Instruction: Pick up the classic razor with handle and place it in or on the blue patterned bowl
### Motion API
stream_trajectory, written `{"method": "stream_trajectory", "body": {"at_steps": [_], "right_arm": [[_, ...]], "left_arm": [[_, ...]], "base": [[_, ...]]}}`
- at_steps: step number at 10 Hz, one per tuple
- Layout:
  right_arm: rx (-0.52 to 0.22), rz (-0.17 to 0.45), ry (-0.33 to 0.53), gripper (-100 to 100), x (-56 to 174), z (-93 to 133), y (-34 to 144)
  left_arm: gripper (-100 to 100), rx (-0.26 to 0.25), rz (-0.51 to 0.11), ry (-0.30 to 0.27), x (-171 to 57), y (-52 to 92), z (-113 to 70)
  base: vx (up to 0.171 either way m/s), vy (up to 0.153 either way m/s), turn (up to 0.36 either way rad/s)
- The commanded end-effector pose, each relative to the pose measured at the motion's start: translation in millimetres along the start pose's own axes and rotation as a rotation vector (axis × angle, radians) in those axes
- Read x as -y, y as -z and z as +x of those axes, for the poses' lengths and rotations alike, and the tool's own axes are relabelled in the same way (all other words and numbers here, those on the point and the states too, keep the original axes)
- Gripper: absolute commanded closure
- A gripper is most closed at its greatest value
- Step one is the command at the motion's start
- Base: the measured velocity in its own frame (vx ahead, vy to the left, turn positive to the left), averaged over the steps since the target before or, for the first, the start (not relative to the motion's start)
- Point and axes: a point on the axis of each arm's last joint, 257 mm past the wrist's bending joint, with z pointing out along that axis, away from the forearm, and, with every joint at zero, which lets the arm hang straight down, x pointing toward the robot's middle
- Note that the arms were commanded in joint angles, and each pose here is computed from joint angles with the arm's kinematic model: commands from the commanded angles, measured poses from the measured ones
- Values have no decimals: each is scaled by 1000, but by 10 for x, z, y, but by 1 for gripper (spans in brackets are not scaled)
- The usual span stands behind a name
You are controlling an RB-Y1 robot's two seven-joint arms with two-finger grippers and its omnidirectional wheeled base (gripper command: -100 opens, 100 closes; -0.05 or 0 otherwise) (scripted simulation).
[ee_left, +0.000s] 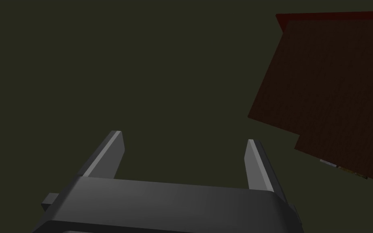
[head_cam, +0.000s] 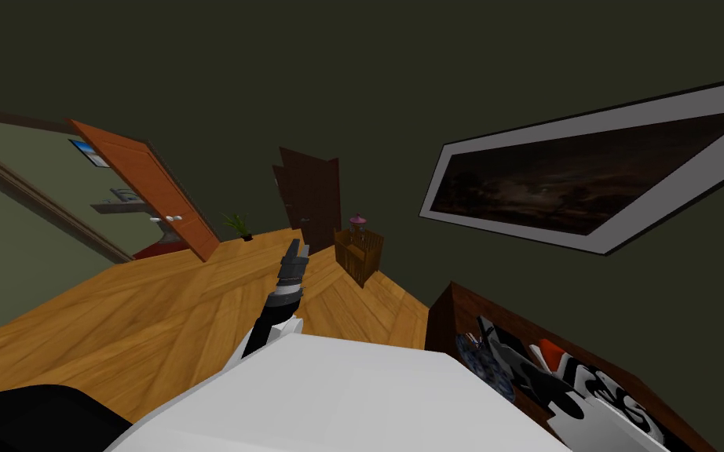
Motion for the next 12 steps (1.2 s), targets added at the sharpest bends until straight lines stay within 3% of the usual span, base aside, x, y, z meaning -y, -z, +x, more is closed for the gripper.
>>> {"method": "stream_trajectory", "body": {"at_steps": [1, 6, 7, 12], "right_arm": [[2, -4, 3, -100, -24, -59, 42], [5, -22, 23, -100, -132, -219, 223], [5, -22, 23, 0, -133, -224, 231], [5, -22, 23, 0, -133, -224, 230]], "left_arm": [[0, 0, 0, 0, 0, 0, 0], [0, 0, 0, 0, 0, 0, 0], [0, 0, 0, 0, 0, 0, 0], [0, 0, 0, 0, 0, 0, 0]], "base": [[10, 0, -16], [11, 0, -45], [0, 0, 0], [0, 0, 0]]}}
